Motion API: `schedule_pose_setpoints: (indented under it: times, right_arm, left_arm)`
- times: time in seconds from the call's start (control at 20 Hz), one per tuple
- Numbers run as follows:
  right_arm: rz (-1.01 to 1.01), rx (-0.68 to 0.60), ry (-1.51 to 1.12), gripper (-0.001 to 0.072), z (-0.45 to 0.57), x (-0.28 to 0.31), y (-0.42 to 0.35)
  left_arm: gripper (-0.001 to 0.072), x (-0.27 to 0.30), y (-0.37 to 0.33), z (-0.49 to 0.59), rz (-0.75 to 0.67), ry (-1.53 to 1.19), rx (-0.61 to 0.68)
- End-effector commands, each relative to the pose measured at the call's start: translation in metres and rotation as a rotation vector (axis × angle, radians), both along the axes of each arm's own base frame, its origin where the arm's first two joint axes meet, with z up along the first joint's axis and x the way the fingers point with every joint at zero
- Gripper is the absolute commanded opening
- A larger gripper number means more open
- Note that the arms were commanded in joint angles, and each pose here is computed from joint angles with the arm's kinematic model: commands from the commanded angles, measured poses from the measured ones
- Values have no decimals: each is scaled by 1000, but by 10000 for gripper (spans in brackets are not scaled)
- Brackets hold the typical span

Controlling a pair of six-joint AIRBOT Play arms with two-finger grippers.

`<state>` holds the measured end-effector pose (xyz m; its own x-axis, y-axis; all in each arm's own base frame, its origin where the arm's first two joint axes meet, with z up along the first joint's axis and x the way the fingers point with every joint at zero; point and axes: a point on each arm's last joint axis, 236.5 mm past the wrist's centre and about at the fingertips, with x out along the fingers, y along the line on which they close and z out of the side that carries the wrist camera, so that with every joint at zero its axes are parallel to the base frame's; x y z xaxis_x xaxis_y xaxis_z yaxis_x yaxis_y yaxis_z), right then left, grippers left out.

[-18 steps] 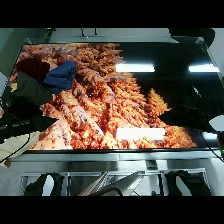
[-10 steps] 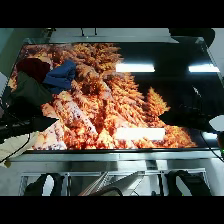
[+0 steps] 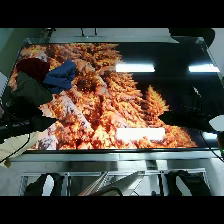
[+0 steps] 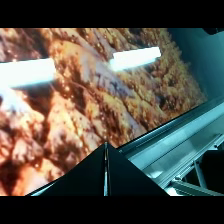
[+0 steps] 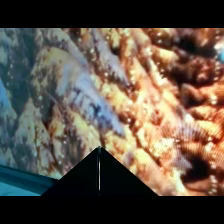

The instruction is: Fold the shirts.

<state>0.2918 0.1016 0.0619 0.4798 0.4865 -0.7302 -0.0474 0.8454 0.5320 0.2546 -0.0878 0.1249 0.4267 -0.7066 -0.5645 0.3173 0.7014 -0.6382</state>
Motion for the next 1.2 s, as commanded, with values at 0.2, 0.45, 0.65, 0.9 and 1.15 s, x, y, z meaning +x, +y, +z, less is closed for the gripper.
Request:
schedule_pose_setpoints:
  times: [0.2,0.45,0.65,0.9,1.15]
  right_arm:
    - [-1,9,1,24,1,0,1]
    - [-54,11,-71,25,10,18,-5]
    - [-98,4,-128,36,16,32,-12]
    - [-110,4,-111,504,8,39,-14]
    - [-110,4,-79,504,-3,41,-14]
  left_arm:
    - [14,20,12,2,91,-40,13]
    - [15,110,76,30,335,-178,72]
    - [667,204,122,34,323,-206,102]
    - [670,287,153,-74,285,4,138]
    - [670,318,154,-184,264,181,228]
